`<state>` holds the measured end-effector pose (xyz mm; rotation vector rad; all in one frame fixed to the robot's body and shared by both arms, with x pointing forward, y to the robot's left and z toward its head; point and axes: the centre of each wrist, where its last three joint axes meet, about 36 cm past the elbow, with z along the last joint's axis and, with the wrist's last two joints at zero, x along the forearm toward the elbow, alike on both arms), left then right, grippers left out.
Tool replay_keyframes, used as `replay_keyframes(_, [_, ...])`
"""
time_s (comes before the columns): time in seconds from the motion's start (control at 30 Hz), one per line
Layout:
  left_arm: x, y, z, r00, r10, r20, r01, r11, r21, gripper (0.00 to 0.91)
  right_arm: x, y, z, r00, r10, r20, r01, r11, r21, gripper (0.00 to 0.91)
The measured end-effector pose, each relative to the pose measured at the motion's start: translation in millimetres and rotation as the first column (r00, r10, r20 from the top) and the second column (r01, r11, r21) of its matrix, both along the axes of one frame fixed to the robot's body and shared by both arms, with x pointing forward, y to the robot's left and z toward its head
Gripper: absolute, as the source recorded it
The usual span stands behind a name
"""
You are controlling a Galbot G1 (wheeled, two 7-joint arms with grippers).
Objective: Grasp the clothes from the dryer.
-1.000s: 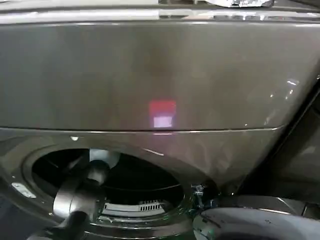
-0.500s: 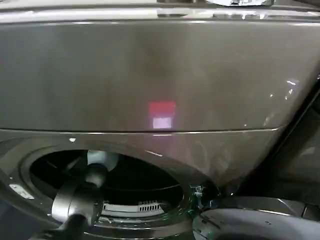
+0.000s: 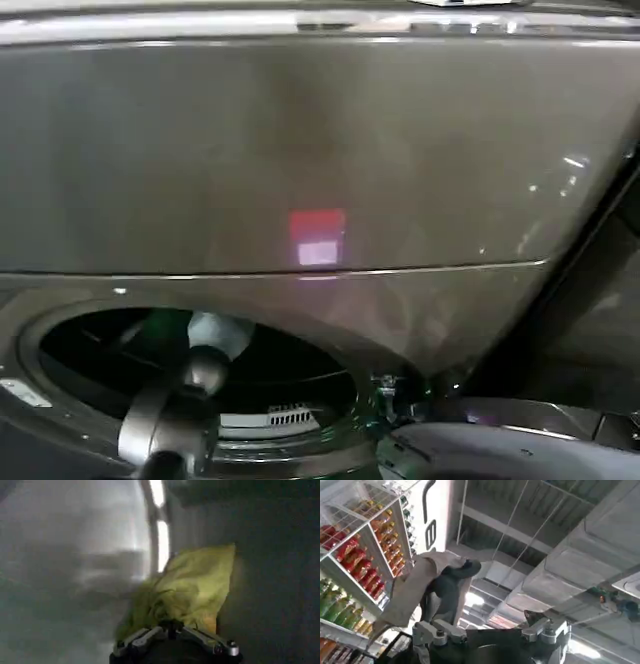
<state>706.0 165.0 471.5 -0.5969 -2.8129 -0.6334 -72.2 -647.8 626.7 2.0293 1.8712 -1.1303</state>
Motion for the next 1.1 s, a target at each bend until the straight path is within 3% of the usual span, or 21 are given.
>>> replay_keyframes(0.43, [-46.7,-9.0,12.8,0.967,0.242,0.075,-0.208,0.926,-0.314,0.0,-2.1,-1.1,-1.2,1.0,0.006,-0.013,-0.006,1.0,-0.002,0.907])
replay_keyframes(1.1, [-99.2,-1.2,2.7,0.942,0.333,0.033,-0.291,0.864,-0.411,0.0,-4.6,1.6,-5.0,1.0,0.003,-0.015,-0.003,1.0,-0.001,0.907])
